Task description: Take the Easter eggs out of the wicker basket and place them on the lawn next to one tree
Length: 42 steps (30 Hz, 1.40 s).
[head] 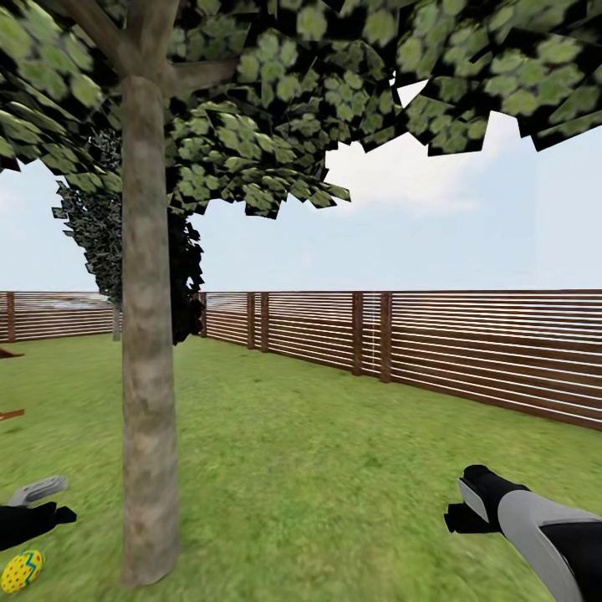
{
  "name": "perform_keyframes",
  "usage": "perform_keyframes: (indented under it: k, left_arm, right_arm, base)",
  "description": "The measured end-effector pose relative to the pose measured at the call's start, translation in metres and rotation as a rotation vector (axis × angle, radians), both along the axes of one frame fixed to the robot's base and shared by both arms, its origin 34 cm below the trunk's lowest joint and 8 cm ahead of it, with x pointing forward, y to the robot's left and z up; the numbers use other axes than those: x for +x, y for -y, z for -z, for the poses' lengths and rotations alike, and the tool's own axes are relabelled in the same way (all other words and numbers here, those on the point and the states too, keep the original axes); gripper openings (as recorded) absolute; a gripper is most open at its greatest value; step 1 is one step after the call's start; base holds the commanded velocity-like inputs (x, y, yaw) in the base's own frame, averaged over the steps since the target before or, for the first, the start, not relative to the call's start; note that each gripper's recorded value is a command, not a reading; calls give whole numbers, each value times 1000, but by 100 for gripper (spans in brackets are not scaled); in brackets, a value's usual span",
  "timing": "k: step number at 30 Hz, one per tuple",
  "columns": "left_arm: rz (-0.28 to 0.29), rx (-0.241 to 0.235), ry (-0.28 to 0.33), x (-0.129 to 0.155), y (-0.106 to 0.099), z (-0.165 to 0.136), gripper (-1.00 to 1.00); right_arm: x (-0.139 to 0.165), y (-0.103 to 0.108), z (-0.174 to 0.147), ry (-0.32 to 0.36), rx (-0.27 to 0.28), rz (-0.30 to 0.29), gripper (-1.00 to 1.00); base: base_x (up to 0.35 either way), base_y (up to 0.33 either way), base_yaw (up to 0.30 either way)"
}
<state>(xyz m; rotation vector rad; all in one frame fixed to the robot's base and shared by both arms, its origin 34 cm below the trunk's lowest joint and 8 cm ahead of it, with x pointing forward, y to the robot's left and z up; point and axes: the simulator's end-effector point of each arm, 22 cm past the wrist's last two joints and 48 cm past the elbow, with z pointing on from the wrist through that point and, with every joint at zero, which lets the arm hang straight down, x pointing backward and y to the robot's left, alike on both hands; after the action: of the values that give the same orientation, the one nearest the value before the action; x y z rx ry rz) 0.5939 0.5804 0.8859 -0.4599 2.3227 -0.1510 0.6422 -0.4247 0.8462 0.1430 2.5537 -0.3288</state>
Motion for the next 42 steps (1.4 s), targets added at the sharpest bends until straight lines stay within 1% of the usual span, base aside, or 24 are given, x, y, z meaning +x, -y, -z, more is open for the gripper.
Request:
perform_keyframes:
  k: [5, 9, 17, 25, 27, 29, 33, 42]
  left_arm:
    - [6, -1, -1, 2, 4, 1, 100]
    - [6, 3, -3, 2, 3, 1, 100]
    - [-11, 30, -23, -12, -18, 2, 100]
    - [-27, 8, -79, -34, -26, 23, 100]
    - [-45, 14, -95, -45, -39, 25, 100]
    - [-52, 13, -101, -50, -43, 27, 100]
    - [-55, 4, -112, -55, -44, 35, 100]
    - [-60, 5, -109, -57, -47, 48, 100]
  right_arm:
    - [0, -1, 0, -1, 0, -1, 100]
    - [0, -1, 0, -1, 1, -1, 100]
    - [0, -2, 1, -2, 3, -2, 100]
    - [1, -5, 1, -2, 7, -6, 100]
    - [1, -6, 1, -2, 8, -8, 100]
    - [1, -7, 1, -2, 9, -9, 100]
    - [1, -7, 4, -2, 9, -8, 100]
    - [-3, -8, 25, -16, 11, -7, 100]
  base:
    - [14, 0, 0]
    - [1, 0, 0]
    - [0, 0, 0]
    - [0, 0, 0]
    - [0, 0, 0]
    - [0, 0, 0]
    - [0, 0, 0]
    - [0, 0, 0]
